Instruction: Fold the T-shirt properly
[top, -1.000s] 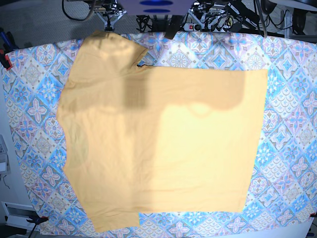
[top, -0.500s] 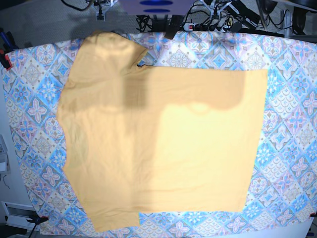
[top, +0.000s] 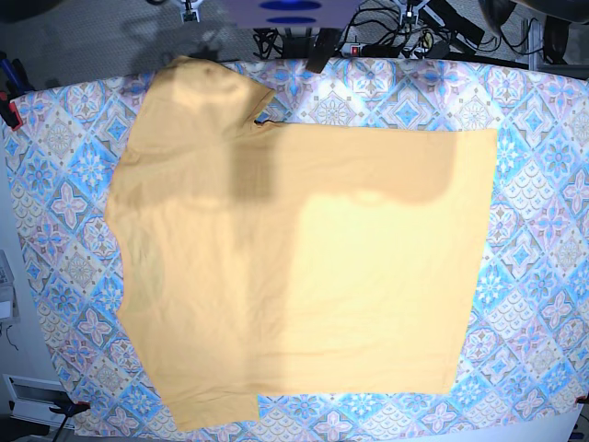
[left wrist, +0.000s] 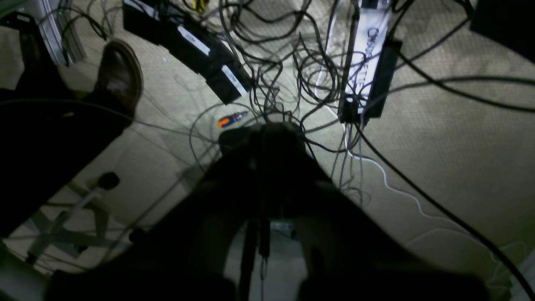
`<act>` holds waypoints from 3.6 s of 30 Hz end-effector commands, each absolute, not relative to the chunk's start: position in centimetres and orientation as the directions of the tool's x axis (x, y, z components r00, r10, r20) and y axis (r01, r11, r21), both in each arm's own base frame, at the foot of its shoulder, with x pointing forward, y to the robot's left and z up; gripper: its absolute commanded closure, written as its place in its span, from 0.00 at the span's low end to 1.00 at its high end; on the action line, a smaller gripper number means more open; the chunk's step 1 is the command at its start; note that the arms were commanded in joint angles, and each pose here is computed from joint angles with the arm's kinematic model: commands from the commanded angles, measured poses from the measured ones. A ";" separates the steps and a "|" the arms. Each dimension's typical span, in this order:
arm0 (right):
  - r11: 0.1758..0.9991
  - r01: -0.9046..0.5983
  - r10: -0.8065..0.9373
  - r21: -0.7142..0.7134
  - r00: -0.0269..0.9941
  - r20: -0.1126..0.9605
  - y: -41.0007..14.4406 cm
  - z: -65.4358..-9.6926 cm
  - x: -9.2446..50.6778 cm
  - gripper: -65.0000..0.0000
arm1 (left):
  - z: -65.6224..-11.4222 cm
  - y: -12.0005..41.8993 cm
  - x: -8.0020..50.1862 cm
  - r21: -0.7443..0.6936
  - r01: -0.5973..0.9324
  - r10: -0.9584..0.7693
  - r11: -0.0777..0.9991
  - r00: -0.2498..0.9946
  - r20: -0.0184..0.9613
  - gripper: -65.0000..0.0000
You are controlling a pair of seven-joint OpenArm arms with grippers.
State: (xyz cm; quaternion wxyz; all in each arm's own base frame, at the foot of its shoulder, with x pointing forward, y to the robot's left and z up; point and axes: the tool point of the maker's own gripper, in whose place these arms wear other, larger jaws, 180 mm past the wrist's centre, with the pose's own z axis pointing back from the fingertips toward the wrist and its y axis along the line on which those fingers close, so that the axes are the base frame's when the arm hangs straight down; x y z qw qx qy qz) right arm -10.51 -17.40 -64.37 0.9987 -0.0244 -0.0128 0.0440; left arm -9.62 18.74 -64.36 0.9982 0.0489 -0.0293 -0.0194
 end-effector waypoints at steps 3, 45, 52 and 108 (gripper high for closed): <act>0.991 -0.101 0.103 -0.083 0.994 0.022 -19.5 -63.7 -11.4 1.00 | -63.9 20.1 -11.1 0.121 0.052 -0.058 0.991 0.997 0.042 1.00; 0.980 -0.166 0.199 -0.112 0.871 0.450 -20.2 -57.9 -5.6 1.00 | -58.5 20.9 -6.7 0.149 0.087 -0.157 0.985 0.803 0.575 1.00; 0.979 -0.176 0.203 -0.102 0.858 0.472 -19.6 -56.3 -6.2 1.00 | -57.0 19.9 -7.6 0.134 0.088 -0.153 0.987 0.760 0.632 1.00; 0.890 -0.263 0.451 -0.372 0.627 0.635 -20.0 -43.1 8.6 1.00 | -40.0 21.7 14.5 -0.331 -0.326 0.460 0.885 0.518 0.721 0.97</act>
